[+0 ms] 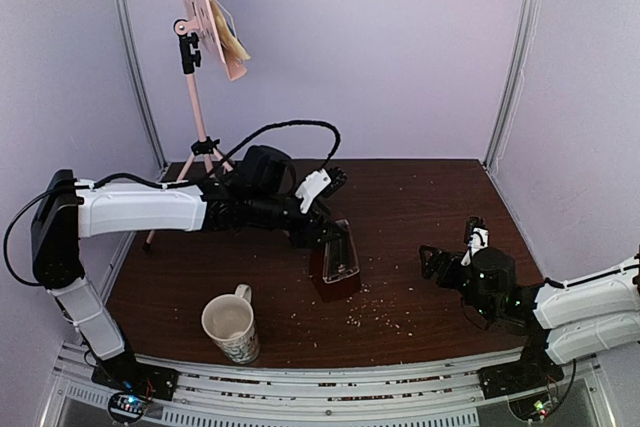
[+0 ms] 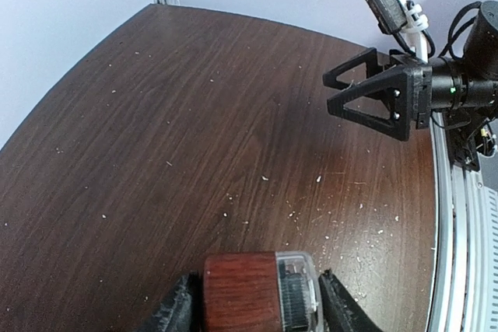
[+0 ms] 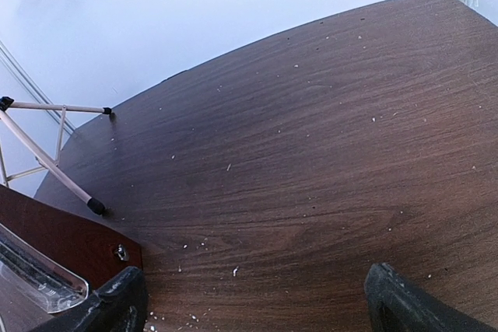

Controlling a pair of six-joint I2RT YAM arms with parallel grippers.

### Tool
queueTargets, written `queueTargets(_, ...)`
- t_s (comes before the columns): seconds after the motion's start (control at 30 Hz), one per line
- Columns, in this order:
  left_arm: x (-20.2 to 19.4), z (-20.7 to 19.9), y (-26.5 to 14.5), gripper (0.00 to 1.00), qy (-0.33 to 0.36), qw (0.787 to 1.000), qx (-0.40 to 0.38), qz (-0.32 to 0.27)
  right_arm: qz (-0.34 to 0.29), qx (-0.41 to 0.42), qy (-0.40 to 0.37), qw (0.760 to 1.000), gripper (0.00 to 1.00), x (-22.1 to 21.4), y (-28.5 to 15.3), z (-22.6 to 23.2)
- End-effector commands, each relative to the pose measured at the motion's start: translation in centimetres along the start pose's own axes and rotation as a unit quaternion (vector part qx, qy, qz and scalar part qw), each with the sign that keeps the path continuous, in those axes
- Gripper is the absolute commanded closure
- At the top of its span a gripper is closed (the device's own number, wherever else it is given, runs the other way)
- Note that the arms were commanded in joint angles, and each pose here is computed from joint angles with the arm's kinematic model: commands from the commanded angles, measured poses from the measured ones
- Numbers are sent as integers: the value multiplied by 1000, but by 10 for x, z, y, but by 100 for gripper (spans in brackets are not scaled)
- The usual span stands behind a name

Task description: Pack up the instrument practice props

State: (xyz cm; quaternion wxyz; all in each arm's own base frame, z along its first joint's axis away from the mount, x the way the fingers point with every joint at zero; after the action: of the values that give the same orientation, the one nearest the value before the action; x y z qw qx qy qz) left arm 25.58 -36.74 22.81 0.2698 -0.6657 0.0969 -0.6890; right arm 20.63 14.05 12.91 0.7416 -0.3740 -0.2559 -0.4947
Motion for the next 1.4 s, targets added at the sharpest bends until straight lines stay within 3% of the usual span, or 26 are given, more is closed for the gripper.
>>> queueTargets(0.0, 0, -2, 4, 58, 3, 1000, 11, 9, -8, -11, 7, 1000, 0, 2, 0, -3)
queueTargets(0.17, 0, -1, 4, 58, -10, 1000, 23, 12, -8, -17, 11, 1000, 0, 4, -1, -3)
queueTargets(0.3, 1, 9, 1, 58, -59, 995, 84, 22, 5, -15, 11, 1000, 0, 6, 2, 6)
queueTargets(0.47, 7, 19, -3, 58, -127, 972, 193, 37, 24, -3, 14, 1000, 0, 6, 6, 17)
queueTargets(0.63, 12, 9, -1, 58, -172, 953, 249, 16, 51, 25, 4, 998, 0, 2, 8, 27)
queueTargets(0.73, 12, -5, 6, 51, -187, 951, 244, 18, 70, 49, -13, 996, 0, -3, 8, 31)
queueTargets(0.87, 15, -17, 10, 29, -197, 959, 203, 13, 97, 86, -46, 990, 0, -14, 4, 43)
queueTargets(1.1, 39, -19, -24, 6, -145, 971, 191, -23, 121, 100, -145, 977, 0, -51, 0, 87)
queueTargets(1.37, 38, 44, -80, 2, -137, 978, 151, -34, 145, 112, -126, 975, 0, -91, 18, 113)
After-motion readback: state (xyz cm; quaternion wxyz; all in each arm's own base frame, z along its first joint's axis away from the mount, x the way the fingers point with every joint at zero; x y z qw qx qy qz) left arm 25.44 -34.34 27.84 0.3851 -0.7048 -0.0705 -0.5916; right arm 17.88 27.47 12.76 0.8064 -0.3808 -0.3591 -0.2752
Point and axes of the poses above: each gripper's point midway between its finger pads, its own y axis out along the fingers, its own z axis along the line the jaws close on, x = y × z, the point moved 7 cm from there along -y, back along the fingers, and after that the axes turned 11 degrees about y, right-handed, at the moved point
